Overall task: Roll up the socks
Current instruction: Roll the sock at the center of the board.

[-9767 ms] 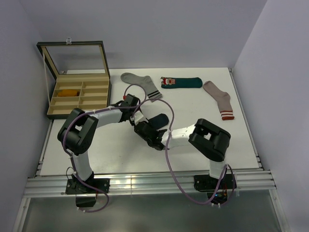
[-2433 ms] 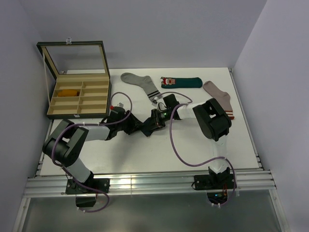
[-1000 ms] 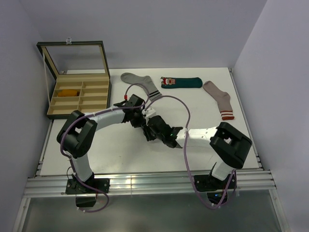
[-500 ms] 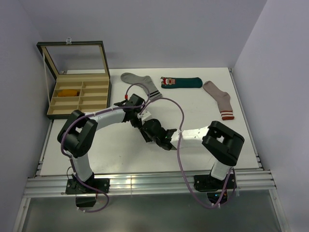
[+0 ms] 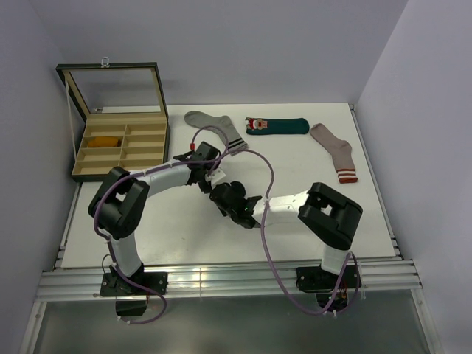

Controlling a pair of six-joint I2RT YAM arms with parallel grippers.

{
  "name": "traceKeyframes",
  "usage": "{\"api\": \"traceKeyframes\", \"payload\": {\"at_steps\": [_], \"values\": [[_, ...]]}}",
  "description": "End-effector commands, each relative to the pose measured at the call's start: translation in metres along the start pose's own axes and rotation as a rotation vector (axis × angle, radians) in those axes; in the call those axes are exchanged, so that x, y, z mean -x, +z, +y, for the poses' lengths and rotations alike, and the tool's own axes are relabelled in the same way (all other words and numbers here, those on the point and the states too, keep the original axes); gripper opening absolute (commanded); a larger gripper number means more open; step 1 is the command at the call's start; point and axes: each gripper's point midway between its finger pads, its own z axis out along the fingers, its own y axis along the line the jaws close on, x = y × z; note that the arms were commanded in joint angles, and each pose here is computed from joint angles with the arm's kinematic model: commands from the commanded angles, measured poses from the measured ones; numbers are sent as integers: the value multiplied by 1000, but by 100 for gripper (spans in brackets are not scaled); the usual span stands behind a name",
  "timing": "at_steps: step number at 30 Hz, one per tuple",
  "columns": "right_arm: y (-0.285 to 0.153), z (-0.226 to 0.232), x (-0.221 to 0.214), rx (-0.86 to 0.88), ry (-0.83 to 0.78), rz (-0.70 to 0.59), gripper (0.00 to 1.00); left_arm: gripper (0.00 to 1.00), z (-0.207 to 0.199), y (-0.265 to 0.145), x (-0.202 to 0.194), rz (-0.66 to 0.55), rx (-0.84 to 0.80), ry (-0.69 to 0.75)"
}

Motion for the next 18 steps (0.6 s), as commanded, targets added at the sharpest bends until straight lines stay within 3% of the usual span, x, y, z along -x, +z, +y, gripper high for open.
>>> {"api": "traceKeyframes", "payload": {"at_steps": [1, 10, 18], "values": [[2, 3, -22, 101, 77, 107, 0, 27, 6, 3, -10, 39, 24, 32], [-11, 6, -43, 426, 326, 282, 0, 59, -12, -19, 11, -46, -113, -47], [-16, 8, -44, 662, 551, 370, 0, 67, 1, -46, 37, -163, -228, -195]]}}
